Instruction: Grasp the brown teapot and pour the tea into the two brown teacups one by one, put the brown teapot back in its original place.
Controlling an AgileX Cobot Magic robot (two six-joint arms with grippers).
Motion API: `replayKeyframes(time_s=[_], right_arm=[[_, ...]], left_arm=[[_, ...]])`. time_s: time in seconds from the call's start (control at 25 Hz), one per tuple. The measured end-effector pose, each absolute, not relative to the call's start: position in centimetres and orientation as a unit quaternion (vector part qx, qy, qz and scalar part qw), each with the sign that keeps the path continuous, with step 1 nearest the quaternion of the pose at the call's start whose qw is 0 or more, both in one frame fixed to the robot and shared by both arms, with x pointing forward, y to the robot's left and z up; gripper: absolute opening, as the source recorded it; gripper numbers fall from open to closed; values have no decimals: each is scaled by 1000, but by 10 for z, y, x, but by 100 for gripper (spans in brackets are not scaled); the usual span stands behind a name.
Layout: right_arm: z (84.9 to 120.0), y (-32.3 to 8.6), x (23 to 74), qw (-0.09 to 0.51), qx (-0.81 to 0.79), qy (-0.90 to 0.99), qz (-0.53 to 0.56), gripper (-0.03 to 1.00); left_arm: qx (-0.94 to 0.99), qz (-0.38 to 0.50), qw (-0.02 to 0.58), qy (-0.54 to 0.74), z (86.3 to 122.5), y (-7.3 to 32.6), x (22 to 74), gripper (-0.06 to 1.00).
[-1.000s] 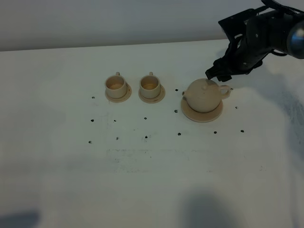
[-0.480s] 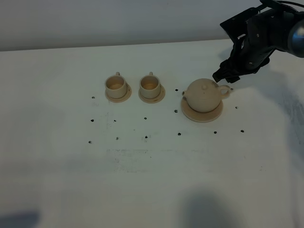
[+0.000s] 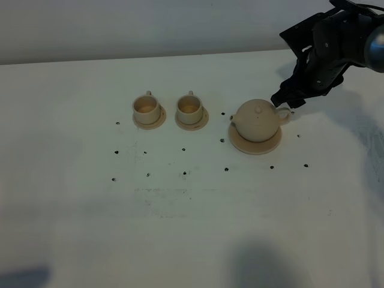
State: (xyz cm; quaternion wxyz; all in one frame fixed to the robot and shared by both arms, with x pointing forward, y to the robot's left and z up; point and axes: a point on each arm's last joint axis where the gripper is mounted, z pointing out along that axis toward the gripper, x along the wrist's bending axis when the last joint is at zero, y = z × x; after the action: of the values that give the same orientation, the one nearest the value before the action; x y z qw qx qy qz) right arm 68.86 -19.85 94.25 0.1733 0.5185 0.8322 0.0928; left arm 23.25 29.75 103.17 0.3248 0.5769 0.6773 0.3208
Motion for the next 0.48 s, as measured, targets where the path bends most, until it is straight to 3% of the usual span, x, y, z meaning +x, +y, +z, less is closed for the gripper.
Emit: replayKeyframes(time_s=[0.48], right_arm=[[941,-191,683,159,508,843,82,55]], left_arm=[[577,321,325,677,1032,298,233,31]])
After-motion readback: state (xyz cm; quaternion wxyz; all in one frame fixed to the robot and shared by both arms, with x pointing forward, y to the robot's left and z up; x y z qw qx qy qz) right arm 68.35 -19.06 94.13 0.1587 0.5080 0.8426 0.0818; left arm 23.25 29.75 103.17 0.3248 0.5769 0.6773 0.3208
